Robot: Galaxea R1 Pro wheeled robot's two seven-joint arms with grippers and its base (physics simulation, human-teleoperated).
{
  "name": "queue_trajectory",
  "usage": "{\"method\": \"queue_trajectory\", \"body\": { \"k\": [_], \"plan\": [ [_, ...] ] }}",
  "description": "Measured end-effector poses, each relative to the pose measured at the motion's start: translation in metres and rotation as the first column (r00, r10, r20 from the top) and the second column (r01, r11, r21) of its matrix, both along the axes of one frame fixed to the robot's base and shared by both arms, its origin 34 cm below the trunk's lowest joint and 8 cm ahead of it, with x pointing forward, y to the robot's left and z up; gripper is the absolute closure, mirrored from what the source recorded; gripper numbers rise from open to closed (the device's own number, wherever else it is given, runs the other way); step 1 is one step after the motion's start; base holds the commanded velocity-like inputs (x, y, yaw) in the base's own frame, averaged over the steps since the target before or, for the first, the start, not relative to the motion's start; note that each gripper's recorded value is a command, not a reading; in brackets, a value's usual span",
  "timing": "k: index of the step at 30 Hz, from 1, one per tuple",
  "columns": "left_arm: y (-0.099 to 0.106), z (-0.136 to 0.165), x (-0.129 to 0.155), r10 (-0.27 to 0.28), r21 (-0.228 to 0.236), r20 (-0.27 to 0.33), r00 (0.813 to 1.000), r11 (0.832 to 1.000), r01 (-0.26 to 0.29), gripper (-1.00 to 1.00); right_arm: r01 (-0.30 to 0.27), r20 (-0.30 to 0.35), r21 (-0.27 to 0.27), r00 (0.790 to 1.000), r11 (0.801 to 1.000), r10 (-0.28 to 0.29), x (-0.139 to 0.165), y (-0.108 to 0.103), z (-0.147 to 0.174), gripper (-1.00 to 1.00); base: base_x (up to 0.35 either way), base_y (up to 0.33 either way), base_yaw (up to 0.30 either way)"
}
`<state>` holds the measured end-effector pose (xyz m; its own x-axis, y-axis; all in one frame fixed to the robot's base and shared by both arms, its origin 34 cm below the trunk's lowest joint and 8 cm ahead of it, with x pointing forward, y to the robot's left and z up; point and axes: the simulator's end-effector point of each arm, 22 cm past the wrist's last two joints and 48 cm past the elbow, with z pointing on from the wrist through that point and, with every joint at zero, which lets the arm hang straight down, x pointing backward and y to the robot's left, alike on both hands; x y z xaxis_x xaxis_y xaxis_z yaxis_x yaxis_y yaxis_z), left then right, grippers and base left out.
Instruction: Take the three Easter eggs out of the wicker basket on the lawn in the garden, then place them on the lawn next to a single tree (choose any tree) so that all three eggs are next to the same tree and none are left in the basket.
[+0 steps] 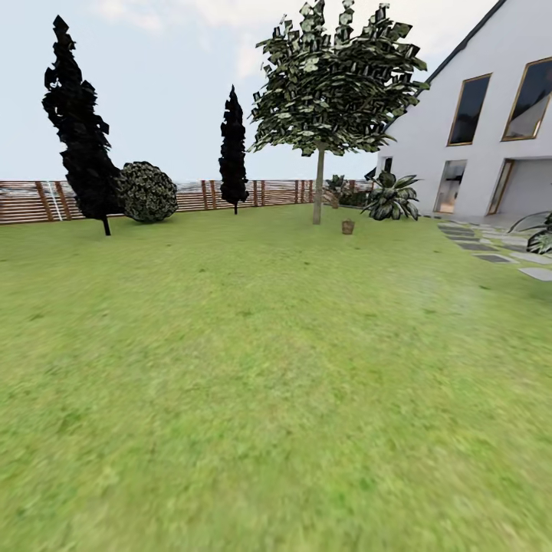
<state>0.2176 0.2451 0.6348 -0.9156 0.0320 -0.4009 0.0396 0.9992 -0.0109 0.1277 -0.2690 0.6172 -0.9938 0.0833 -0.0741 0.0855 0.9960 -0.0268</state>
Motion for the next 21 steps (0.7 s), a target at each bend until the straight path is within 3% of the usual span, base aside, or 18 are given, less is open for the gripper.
{"method": "queue_trajectory", "body": {
  "k": [21],
  "plan": [
    [0.0002, 0.0, 0.0, 0.0, 0.001, 0.0, 1.0, 1.0, 0.0, -1.0, 0.0, 0.0, 0.0, 1.0, 1.0, 0.0, 0.0, 0.0, 0.0, -1.0, 0.257, 0.0, 0.0]
  ]
}}
